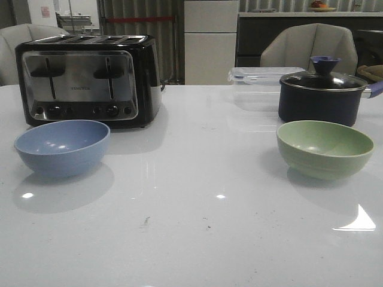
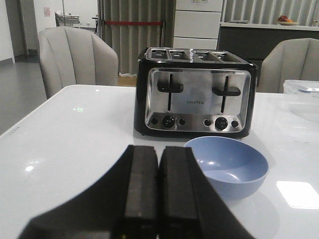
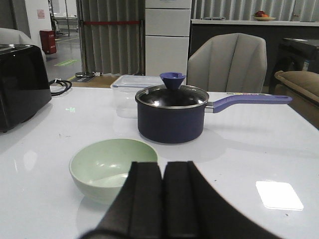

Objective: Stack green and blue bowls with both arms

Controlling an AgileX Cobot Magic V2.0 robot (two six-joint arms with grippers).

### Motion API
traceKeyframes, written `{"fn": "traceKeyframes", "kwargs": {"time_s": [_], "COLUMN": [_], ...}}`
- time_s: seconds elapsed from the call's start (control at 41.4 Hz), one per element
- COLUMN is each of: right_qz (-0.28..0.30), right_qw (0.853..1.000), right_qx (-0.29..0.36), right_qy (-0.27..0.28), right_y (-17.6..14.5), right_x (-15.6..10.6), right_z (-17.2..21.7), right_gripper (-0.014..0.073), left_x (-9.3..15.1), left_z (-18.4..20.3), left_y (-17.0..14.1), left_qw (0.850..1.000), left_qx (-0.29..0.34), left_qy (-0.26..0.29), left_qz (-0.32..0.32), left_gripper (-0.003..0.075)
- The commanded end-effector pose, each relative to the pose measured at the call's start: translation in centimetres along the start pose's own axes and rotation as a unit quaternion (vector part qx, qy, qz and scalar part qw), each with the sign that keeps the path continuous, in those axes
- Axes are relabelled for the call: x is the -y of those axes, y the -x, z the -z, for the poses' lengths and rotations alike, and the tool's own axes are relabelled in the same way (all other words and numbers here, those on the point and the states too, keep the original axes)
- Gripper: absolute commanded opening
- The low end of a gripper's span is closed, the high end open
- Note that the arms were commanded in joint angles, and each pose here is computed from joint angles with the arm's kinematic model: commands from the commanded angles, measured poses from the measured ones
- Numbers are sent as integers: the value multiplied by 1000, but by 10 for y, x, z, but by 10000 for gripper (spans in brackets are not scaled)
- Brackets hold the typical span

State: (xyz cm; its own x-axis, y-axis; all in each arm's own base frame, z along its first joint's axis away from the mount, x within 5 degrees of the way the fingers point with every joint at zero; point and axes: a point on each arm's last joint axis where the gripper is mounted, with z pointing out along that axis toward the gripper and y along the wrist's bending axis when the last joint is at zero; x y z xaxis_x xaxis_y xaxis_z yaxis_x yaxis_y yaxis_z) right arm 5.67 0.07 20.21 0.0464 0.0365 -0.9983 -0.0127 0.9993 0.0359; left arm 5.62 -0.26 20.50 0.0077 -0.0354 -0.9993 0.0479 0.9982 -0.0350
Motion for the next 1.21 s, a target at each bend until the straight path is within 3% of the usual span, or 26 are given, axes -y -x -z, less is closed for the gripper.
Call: {"fn": "traceKeyframes", "kwargs": {"time_s": [0.0, 0.701, 1.184], "right_qz": [5, 5, 5], "right_qw": [999, 999, 998], "right_qx": [53, 53, 61], "right_qy": [-2, -2, -2], "right_y": [10, 10, 15], "right_x": [0, 0, 0], "right_z": [2, 2, 3], "right_gripper": [53, 53, 53], "left_x": [0, 0, 1], "left_z": [2, 2, 3], "left_y": [8, 8, 18], "left_qw": [999, 999, 995], "left_qx": [53, 53, 97], "left_qy": [-3, -3, -5], "left_qz": [5, 5, 4], "left_gripper": [93, 93, 93]}}
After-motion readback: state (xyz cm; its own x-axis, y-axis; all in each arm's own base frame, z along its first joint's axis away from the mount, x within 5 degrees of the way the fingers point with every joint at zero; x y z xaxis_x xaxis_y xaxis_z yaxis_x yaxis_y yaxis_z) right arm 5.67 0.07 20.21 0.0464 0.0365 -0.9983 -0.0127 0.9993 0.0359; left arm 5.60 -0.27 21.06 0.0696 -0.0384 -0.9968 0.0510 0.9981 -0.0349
